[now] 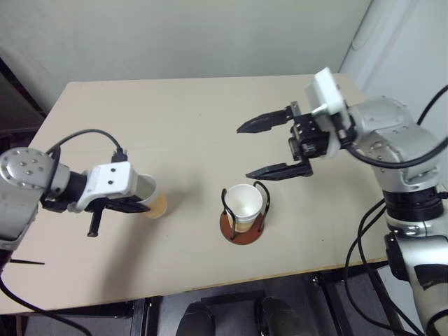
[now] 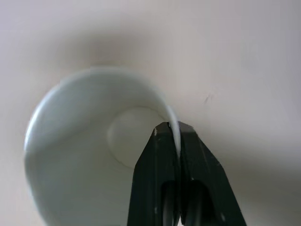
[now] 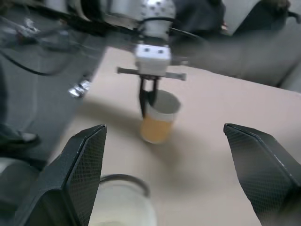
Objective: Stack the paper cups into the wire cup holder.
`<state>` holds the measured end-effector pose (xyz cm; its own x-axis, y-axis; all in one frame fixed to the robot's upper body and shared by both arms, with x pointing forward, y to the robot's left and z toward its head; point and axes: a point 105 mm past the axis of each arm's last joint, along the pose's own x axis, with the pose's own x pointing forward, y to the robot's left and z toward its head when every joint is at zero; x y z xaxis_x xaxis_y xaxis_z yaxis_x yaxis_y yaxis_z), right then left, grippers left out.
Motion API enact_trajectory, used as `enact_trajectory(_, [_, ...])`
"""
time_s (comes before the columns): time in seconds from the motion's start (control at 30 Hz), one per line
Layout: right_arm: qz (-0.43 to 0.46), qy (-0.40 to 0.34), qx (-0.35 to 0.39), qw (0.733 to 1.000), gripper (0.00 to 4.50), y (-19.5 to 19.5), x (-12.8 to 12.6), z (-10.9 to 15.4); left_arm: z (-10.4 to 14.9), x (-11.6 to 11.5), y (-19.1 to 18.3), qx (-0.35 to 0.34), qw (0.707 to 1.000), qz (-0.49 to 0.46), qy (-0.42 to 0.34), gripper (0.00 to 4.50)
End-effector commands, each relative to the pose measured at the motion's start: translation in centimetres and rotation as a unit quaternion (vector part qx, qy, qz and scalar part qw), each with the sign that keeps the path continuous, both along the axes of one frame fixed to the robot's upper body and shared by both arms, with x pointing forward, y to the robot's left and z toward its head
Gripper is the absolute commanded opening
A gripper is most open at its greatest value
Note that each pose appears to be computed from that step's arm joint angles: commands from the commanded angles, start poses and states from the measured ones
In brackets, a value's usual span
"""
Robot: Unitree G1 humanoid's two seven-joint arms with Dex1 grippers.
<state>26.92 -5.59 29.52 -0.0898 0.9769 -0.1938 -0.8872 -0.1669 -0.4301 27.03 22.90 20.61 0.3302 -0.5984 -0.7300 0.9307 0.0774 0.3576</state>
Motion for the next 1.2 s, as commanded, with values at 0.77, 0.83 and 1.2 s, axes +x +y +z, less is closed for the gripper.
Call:
enact_trajectory(0.77, [-0.123, -0.040, -0.060, 0.990, 4.14, -8.4, -3.5, 0.1, 4.2, -0.4, -15.3, -0.035, 0.917, -0.393, -0.048, 0.02])
enact_trajectory(0.83, [-0.127, -0.041, -0.061, 0.989, 4.14, -8.4, -3.5, 0.0, 4.0, -0.2, -15.4, -0.030, 0.917, -0.394, -0.048, 0.02])
enact_trajectory(1.2, [-0.126, -0.043, -0.067, 0.989, 4.14, -8.3, -2.9, -0.4, 3.5, 0.3, -15.9, -0.023, 0.918, -0.392, -0.060, 2.35])
